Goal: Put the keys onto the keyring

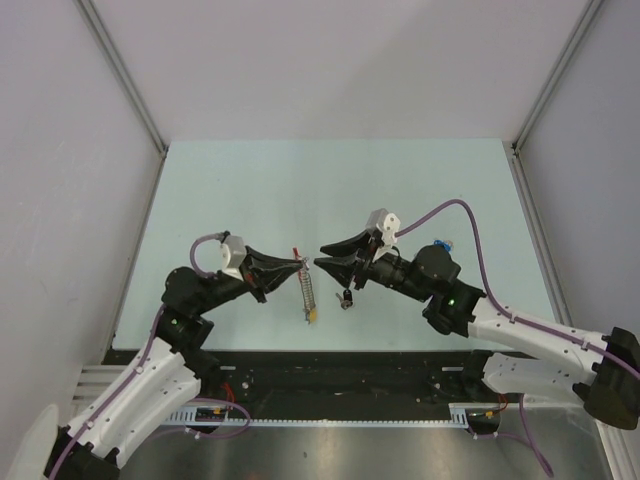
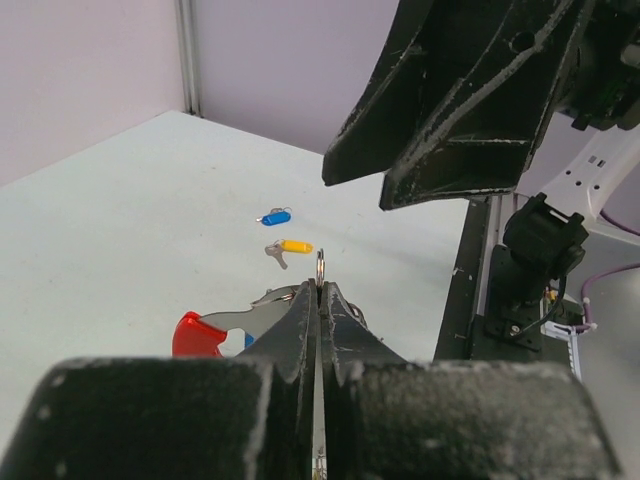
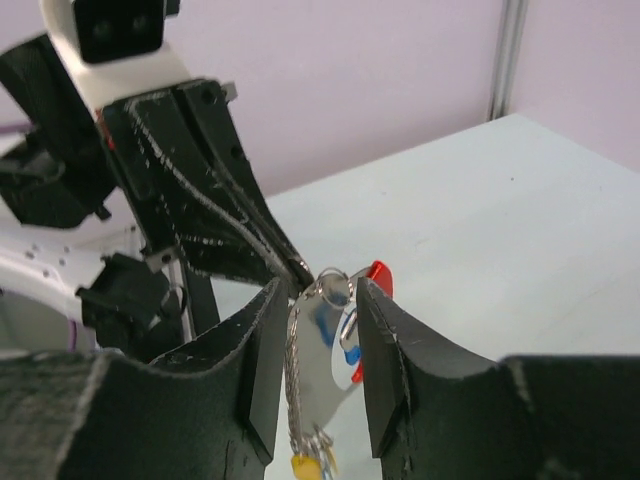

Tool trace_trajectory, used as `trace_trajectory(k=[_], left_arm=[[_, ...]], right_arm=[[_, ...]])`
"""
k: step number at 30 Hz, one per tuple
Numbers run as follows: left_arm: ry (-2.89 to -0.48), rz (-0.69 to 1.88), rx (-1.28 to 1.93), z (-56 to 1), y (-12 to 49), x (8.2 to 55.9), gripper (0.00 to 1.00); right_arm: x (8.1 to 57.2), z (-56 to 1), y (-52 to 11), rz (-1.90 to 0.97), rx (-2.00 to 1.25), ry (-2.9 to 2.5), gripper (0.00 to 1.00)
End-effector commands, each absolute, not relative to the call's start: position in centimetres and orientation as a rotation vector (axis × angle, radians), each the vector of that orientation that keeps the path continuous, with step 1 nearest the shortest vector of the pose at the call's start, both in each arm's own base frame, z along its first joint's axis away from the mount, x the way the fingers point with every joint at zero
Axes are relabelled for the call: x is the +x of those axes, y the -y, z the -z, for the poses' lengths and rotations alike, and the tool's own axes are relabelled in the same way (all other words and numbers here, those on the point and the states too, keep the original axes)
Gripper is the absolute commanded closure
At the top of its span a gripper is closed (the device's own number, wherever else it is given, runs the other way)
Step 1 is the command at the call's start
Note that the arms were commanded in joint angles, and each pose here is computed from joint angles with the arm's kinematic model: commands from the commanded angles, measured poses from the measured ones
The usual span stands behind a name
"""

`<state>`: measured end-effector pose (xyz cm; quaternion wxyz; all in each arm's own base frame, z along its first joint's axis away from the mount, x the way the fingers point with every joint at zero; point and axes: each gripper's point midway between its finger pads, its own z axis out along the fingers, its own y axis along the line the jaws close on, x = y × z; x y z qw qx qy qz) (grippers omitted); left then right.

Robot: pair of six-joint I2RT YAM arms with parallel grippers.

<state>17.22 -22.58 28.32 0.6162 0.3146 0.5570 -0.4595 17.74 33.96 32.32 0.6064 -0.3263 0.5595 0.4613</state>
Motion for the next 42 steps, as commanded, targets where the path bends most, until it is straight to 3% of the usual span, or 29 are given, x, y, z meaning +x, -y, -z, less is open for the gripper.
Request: trace_trajectory(k=[1,25,42], left_arm=[[-1.180,1.044,0.700,-30.8,22.1,16.8,1.00],[-1.194,1.022,0.683,-30.7,21.9,17.2,0.99],[-1.189,1.016,0.685,-30.8,21.9,17.2,1.00]], right_arm=[[19.1,-35.0,-33.7,-1.106,-0.532,-1.245,0.62],[19.0,-32.4,-36.5,-1.147,-0.530,-1.307,0.64],[20.0,-31.8,-37.0,-1.101,-0.441,-1.330,0.75]])
